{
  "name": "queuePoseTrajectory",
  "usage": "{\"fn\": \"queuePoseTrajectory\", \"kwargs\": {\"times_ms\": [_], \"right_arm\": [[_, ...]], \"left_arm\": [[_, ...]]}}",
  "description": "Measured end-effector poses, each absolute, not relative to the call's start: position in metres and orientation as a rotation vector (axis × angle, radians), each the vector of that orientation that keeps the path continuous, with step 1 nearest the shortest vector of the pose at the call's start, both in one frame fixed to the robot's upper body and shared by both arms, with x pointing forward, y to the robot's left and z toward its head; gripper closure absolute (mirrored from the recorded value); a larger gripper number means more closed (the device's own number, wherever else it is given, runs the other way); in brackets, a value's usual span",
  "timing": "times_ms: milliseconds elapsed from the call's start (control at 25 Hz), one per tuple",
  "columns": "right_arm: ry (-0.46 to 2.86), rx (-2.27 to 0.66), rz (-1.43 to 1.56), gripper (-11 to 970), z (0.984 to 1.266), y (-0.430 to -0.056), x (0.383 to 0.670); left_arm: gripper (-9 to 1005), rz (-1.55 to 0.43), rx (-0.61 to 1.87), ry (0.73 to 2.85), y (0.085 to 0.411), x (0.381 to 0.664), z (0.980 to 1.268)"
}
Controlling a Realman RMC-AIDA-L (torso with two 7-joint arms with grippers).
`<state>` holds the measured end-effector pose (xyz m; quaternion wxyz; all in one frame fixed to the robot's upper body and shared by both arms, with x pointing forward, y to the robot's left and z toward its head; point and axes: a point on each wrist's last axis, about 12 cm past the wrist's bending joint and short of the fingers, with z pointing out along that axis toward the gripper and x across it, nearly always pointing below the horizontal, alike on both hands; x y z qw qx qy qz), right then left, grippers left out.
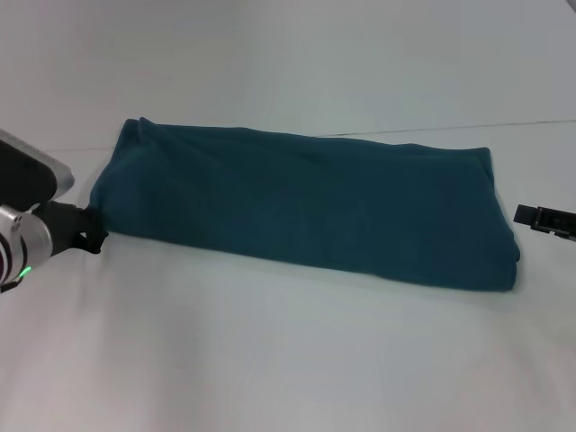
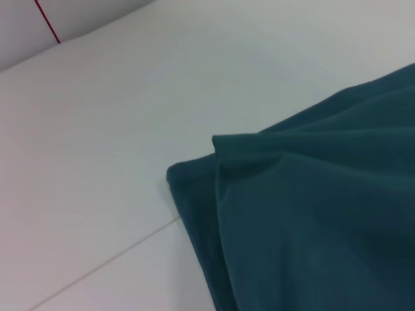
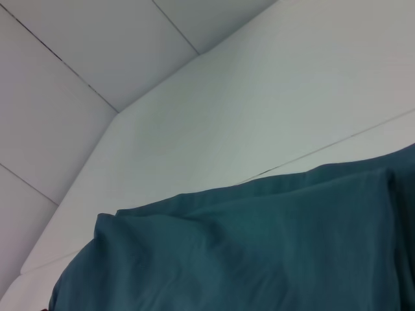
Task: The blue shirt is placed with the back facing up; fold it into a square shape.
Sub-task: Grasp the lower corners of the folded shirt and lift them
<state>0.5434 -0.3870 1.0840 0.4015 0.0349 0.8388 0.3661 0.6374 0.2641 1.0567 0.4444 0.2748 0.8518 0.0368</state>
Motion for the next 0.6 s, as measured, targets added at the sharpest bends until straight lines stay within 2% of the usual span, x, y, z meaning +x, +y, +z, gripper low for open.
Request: {"fn": "queuePoseTrajectory", "kwargs": {"times_ms": [600], "right_arm": [[2.152,0.077,0.907,423,1.083,-0.39,0.542]], "left_arm": [[995,0.016,0.625,2.132,0.282,0.623,1.064]]}}
